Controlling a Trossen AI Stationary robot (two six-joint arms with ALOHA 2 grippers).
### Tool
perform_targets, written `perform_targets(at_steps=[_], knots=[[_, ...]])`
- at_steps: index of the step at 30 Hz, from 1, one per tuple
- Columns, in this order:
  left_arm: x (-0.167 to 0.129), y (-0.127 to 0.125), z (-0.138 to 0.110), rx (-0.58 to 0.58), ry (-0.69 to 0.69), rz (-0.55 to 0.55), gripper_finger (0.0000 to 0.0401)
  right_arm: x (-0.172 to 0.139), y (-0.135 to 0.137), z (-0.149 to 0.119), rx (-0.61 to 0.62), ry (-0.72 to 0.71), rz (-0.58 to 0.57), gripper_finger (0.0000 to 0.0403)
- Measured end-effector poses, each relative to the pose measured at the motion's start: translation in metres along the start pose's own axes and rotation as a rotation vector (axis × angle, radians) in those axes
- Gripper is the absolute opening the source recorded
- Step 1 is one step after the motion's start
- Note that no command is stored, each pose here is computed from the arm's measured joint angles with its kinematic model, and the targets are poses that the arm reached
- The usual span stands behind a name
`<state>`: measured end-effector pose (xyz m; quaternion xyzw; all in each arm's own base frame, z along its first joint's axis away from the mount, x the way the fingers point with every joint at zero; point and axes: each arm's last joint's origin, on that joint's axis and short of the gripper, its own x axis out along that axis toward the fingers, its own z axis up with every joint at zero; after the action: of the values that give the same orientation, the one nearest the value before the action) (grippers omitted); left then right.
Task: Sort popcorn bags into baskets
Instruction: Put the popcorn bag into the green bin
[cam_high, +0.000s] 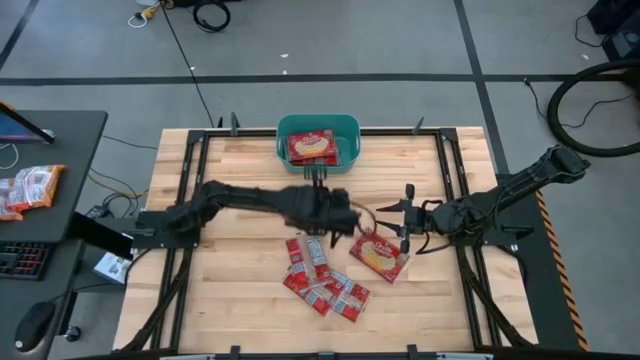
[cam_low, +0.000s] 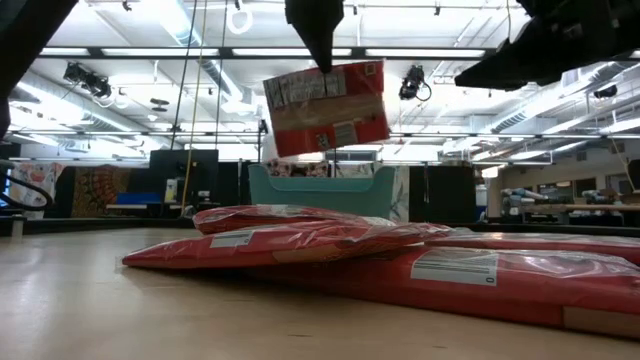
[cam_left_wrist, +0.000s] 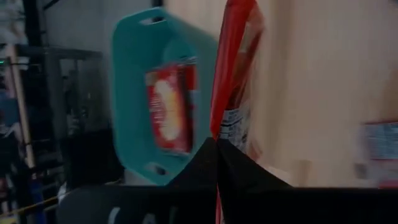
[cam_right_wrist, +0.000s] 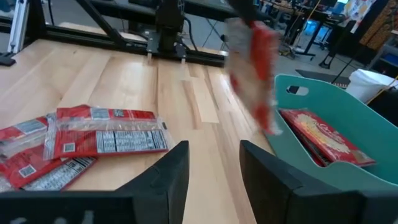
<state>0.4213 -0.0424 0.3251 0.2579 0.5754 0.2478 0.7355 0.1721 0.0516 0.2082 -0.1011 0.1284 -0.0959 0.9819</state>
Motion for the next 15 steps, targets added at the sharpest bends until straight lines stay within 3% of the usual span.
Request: perform_targets(at_steps=[9,15], knots=[[0.044,0.058,0.005,-0.003,0.006,0.049,0.0000,0.000,0.000,-0.001,-0.007,0.011,0.000,0.0146],[0.082,0.103,0.002,-0.065,0.004,0.037,0.0000,0.000,0.000,-0.001,-0.007,0.012,0.001,0.0146]])
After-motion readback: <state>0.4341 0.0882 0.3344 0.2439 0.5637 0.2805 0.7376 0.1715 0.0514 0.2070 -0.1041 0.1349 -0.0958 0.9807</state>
